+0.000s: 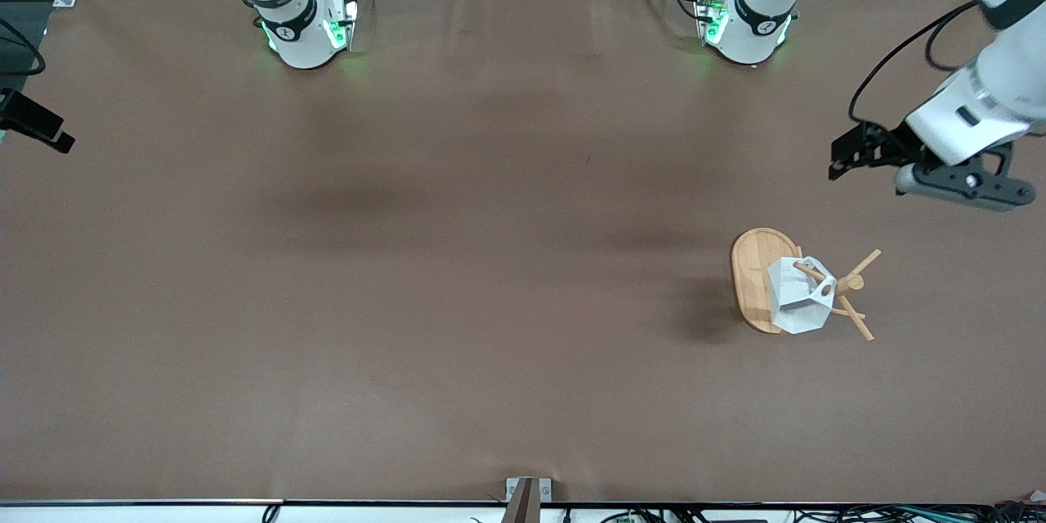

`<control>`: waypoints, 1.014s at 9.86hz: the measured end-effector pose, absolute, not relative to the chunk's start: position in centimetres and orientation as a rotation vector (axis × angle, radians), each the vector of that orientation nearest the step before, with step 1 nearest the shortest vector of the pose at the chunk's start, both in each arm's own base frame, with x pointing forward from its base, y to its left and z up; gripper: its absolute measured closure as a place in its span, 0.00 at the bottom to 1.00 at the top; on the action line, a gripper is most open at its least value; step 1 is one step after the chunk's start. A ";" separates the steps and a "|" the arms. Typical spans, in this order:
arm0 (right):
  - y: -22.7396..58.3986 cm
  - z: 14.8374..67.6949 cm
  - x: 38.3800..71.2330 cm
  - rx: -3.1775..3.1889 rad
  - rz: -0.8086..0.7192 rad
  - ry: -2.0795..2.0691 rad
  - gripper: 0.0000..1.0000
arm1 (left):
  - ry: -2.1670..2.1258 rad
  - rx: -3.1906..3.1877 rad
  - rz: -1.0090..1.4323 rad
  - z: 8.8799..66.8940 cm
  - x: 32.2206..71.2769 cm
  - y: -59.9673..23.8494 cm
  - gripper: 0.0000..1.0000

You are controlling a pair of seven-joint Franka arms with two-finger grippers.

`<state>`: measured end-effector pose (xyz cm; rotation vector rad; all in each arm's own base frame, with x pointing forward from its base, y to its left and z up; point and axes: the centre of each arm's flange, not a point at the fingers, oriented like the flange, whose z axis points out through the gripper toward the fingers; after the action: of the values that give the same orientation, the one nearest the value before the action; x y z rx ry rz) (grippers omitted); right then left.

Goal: Hang cup on rack

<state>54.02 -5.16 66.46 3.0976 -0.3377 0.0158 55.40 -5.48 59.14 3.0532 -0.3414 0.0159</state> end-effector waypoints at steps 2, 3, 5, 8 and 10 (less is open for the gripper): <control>-5.2 66.4 54.0 3.097 0.013 -0.339 0.00 | -0.315 3.076 -0.049 62.5 54.3 -5.4 0.00; -5.2 66.4 54.0 3.097 0.010 -0.339 0.00 | -0.271 3.084 -0.058 63.6 53.7 -5.8 0.00; -5.1 66.4 54.0 3.098 0.007 -0.338 0.00 | -0.235 3.093 -0.041 64.7 53.1 -6.9 0.00; -5.1 66.4 54.0 3.098 0.007 -0.337 0.00 | -0.233 3.130 -0.009 65.9 52.2 -7.1 0.00; -5.1 66.4 54.0 3.098 0.005 -0.337 0.00 | -0.219 3.137 -0.002 66.0 51.5 -6.6 0.00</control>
<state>53.96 -5.12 66.39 3.0976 -0.3372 0.0047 51.48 -6.59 66.03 3.1370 -0.2190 -0.0022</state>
